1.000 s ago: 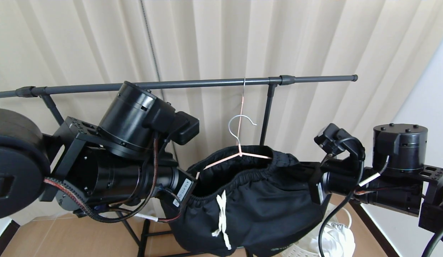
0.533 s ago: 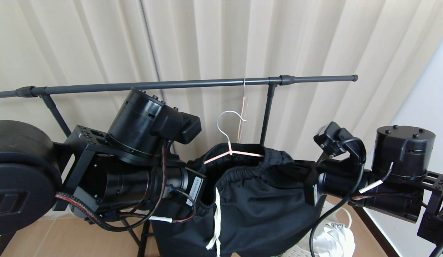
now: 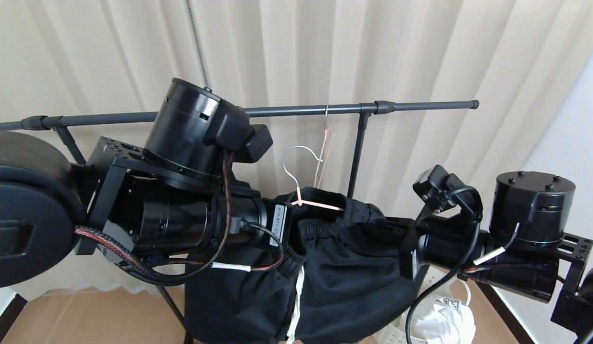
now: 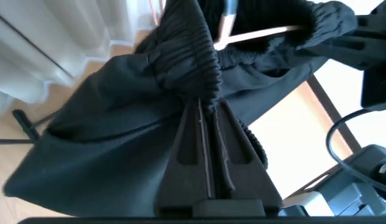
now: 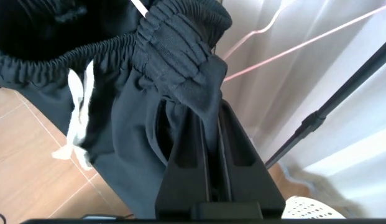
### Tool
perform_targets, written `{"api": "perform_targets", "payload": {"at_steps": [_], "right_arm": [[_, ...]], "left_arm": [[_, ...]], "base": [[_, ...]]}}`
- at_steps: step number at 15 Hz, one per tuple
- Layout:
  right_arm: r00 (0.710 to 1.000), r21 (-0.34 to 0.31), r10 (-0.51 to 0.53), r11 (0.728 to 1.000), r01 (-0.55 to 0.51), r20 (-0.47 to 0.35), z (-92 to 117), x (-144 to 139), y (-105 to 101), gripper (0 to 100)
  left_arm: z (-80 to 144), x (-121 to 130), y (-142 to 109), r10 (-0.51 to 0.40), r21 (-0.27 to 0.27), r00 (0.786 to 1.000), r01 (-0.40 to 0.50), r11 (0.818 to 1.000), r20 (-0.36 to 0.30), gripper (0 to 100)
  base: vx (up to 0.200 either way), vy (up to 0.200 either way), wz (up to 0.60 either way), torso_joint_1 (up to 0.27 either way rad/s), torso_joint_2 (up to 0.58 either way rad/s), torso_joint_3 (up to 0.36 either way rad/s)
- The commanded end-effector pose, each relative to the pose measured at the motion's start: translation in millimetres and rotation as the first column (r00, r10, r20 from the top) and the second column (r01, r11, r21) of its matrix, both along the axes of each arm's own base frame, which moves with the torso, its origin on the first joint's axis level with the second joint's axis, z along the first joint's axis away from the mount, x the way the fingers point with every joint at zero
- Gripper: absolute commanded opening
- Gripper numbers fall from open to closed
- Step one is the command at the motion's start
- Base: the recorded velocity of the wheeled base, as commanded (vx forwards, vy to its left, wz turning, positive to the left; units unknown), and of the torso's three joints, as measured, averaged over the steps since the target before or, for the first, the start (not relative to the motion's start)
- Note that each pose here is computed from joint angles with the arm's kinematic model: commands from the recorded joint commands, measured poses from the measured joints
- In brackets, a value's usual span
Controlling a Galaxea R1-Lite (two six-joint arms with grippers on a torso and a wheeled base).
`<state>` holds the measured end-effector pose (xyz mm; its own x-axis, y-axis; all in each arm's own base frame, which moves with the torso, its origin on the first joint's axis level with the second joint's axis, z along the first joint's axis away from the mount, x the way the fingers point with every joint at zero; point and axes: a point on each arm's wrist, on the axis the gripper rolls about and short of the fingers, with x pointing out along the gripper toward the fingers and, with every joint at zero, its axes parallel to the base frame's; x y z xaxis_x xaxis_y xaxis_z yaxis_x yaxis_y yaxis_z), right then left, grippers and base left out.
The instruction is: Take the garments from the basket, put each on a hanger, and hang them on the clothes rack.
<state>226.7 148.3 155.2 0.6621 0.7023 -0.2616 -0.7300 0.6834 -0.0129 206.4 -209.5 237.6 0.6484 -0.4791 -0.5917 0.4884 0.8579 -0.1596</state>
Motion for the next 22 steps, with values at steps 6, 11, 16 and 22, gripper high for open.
{"api": "perform_targets", "payload": {"at_steps": [6, 11, 16, 22], "right_arm": [[0.999, 0.03, -0.026, 0.999, 0.025, 0.044, 7.4, 3.7, -5.3, 0], [0.997, 0.056, -0.059, 0.997, 0.056, 0.056, 8.5, 5.1, -4.2, 0], [0.996, 0.094, -0.026, 0.995, 0.018, 0.08, 8.1, -2.3, 3.0, 0], [0.99, 0.145, -0.008, 0.989, -0.013, 0.142, 9.5, -8.9, 5.2, 0]], "left_arm": [[-8.1, 1.4, 19.7, -0.001, 0.138, 0.998, -0.007, 0.99, 0.056, 0], [-19.2, -3.0, 23.3, -0.042, 0.205, 0.998, 0.03, 0.978, 0.051, 0], [-27.6, 8.2, 4.7, -0.054, 0.168, 0.995, 0.038, 0.985, 0.088, 0], [-30.0, 12.1, -2.1, -0.047, 0.109, 0.986, 0.03, 0.994, 0.16, 0]], "base": [[0.0, 0.0, 0.0, 0.0, 0.0, 0.0], [0.0, 0.0, 0.0, 0.0, 0.0, 0.0], [0.0, 0.0, 0.0, 0.0, 0.0, 0.0], [0.0, 0.0, 0.0, 0.0, 0.0, 0.0]]}}
